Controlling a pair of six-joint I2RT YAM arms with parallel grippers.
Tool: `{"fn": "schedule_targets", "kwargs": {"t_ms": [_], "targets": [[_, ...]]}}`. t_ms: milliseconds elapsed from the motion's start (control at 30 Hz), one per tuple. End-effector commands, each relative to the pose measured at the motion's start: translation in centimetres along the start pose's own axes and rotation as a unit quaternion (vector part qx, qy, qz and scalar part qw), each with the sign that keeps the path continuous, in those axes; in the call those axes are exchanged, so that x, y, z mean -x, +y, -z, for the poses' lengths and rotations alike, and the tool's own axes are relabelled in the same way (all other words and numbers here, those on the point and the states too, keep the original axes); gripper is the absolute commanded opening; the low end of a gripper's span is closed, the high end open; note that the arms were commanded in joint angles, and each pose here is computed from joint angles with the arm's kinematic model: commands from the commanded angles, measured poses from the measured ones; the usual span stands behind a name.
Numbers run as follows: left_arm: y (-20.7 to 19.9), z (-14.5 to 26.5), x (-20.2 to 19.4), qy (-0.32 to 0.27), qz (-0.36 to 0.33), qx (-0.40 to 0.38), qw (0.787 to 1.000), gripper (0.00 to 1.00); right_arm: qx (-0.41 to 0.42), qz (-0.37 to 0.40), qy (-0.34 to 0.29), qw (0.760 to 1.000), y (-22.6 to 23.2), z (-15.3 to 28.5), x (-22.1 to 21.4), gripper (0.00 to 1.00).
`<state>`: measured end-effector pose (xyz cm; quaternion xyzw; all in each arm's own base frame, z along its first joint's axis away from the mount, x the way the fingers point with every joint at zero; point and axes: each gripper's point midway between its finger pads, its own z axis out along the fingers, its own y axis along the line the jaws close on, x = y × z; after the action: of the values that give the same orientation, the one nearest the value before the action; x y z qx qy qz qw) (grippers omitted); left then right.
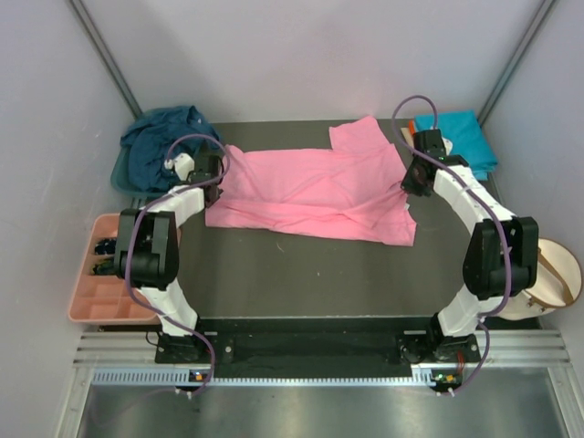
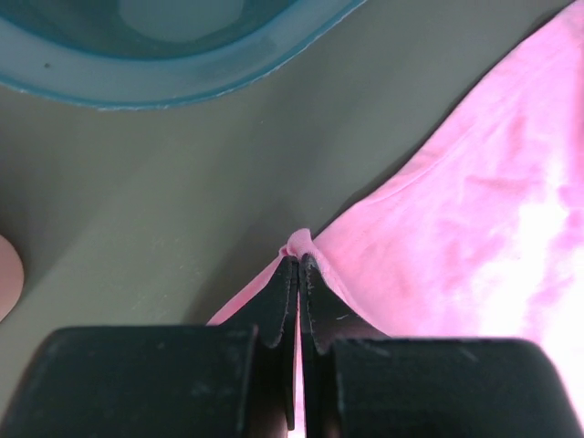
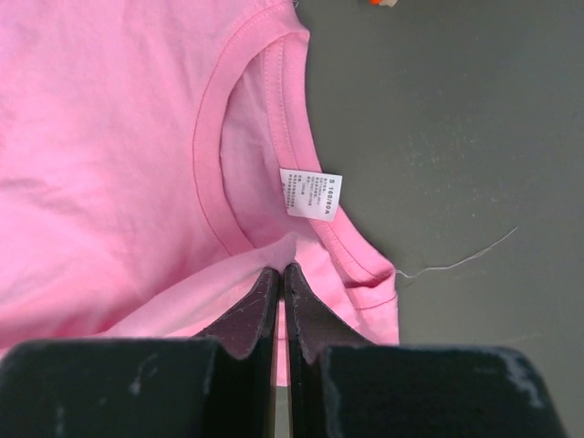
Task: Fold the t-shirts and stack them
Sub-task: Fold the flattened tshirt in 1/3 of the way
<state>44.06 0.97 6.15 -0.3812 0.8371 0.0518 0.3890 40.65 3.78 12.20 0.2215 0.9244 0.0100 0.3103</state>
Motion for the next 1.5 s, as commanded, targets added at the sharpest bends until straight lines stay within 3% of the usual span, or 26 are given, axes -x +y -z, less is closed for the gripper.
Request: {"fn": "schedule_targets", "kwargs": {"t_ms": [0,433,467,500,533,567,600,633,667,700,733,767,900,1133,1467], "targets": [[-1.7,-0.4,2.2,-0.027,0.013,-0.021,0.999,0.0,0.002,-0.018,-0.043,0.999,-0.1,0.5,3.1,0.0],[-2.2,-1.3,1.8,-0.02,0.007,-0.02,1.0,0.0,-0.002,-0.024,-0.04,0.999,-0.3,-0.3,3.4,0.0],[-2.3,-1.4,1.9,-0.021,0.006,-0.02,1.0,0.04,-0.005,-0.024,-0.041,0.999,-0.4,-0.4,3.5,0.0],[-2.2,-1.4,1.9,-0.021,0.006,-0.018,1.0,0.07,-0.006,-0.024,-0.044,0.999,-0.4,-0.4,3.7,0.06],[-1.9,-1.3,2.0,-0.022,0.006,-0.012,1.0,0.11,-0.009,-0.025,-0.049,0.998,-0.6,-0.5,4.0,0.2],[-1.7,-1.1,2.4,-0.03,0.009,-0.005,0.999,0.19,-0.017,-0.026,-0.059,0.998,-0.9,-0.3,4.4,0.27],[-1.5,-1.0,2.7,-0.035,0.013,-0.001,0.999,0.4,-0.02,-0.027,-0.065,0.997,-0.9,-0.2,4.6,0.33],[-1.4,-0.5,3.1,-0.042,0.016,0.0,0.999,0.51,-0.025,-0.029,-0.073,0.997,-1.2,-0.1,4.8,0.42],[-0.8,-0.2,3.3,-0.05,0.02,0.008,0.999,0.62,-0.028,-0.033,-0.089,0.995,-1.4,0.6,5.5,0.45],[-0.6,0.0,3.5,-0.054,0.025,0.01,0.998,0.84,-0.026,-0.035,-0.097,0.994,-1.5,0.9,5.6,0.47],[-0.7,0.7,4.1,-0.062,0.031,0.005,0.998,0.95,-0.024,-0.036,-0.104,0.994,-1.5,1.0,5.7,0.52],[-0.4,1.0,4.0,-0.066,0.033,0.005,0.997,0.99,-0.013,-0.039,-0.117,0.992,-1.4,2.0,6.1,0.53],[-0.5,2.8,4.7,-0.071,0.039,-0.017,0.997,0.99,0.039,-0.029,-0.112,0.992,-0.3,3.4,5.0,0.56],[-0.1,6.0,4.5,-0.078,0.035,-0.044,0.995,0.99,0.101,0.027,-0.037,0.994,2.4,4.3,-1.3,0.56],[1.0,6.4,1.6,-0.059,0.017,-0.049,0.997,0.99,0.167,0.023,0.025,0.985,5.9,2.5,-6.0,0.56]]}}
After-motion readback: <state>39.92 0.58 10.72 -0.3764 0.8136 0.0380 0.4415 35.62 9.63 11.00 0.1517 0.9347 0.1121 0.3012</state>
